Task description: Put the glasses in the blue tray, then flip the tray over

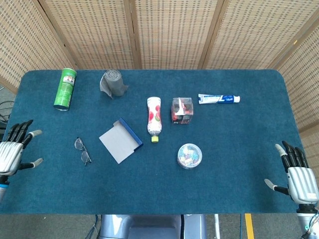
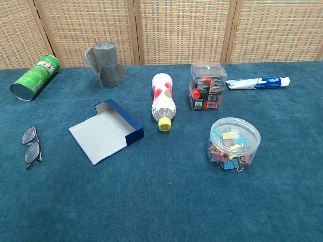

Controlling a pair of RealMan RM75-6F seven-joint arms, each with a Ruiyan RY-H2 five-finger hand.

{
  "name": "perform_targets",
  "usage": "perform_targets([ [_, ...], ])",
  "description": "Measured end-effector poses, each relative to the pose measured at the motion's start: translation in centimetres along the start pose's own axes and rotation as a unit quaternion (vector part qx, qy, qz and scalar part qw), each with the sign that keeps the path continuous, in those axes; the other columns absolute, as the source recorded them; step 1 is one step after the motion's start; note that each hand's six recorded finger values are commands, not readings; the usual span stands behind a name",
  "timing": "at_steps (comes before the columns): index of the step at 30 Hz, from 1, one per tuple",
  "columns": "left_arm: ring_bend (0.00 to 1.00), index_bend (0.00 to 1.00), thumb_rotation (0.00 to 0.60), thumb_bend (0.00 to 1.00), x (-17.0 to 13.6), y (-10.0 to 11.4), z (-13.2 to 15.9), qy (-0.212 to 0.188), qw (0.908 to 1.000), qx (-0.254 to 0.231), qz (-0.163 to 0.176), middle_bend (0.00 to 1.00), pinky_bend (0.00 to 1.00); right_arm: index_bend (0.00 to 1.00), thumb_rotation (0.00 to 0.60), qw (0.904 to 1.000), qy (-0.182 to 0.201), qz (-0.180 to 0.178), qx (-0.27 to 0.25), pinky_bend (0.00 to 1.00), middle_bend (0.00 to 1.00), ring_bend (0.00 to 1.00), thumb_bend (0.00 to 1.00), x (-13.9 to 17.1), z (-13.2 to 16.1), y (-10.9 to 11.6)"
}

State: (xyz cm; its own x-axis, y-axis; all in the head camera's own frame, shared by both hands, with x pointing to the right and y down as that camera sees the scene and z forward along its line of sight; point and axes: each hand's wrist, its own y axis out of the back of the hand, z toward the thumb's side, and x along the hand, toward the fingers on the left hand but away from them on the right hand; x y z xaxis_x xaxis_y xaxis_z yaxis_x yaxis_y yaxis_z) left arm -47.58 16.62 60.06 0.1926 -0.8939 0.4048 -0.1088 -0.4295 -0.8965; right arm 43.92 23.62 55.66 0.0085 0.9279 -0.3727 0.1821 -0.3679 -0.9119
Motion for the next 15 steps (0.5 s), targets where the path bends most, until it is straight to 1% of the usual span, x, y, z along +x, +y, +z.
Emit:
perform_targets([
  [2, 0.0, 0.42, 0.6, 0.26, 1.5, -0.8, 1.1, -0.035, 0.9993, 0.007, -0.014, 0.0, 0.0, 0.0, 0.6, 1.0, 0.0, 0.001, 0.0, 0.0, 0.0, 0.0, 0.0, 0.0, 0.0, 0.0],
  [5, 0.0, 0.43, 0.6, 0.29, 3.5, -2.1, 2.1, -0.069, 0.9968, 0.021, -0.035, 0.0, 0.0, 0.0, 0.6, 1.0, -0.002, 0.003, -0.002, 0.0, 0.0, 0.0, 0.0, 0.0, 0.0, 0.0],
  [8, 0.0, 0.43, 0.6, 0.3, 5.1, -3.5, 2.7, -0.086, 0.9941, 0.036, -0.055, 0.0, 0.0, 0.0, 0.6, 1.0, -0.003, 0.005, -0.004, 0.0, 0.0, 0.0, 0.0, 0.0, -0.1, 0.0],
  [11, 0.0, 0.43, 0.6, 0.31, 6.8, -5.6, 3.6, -0.101, 0.9908, 0.049, -0.077, 0.0, 0.0, 0.0, 0.6, 1.0, -0.004, 0.007, -0.005, 0.0, 0.0, 0.0, 0.0, 0.0, -0.1, -0.1],
  [15, 0.0, 0.45, 0.6, 0.31, 7.8, -7.5, 4.6, -0.111, 0.9878, 0.056, -0.094, 0.0, 0.0, 0.0, 0.6, 0.9999, -0.005, 0.011, -0.007, 0.0, 0.0, 0.0, 0.0, -0.1, -0.1, -0.1],
])
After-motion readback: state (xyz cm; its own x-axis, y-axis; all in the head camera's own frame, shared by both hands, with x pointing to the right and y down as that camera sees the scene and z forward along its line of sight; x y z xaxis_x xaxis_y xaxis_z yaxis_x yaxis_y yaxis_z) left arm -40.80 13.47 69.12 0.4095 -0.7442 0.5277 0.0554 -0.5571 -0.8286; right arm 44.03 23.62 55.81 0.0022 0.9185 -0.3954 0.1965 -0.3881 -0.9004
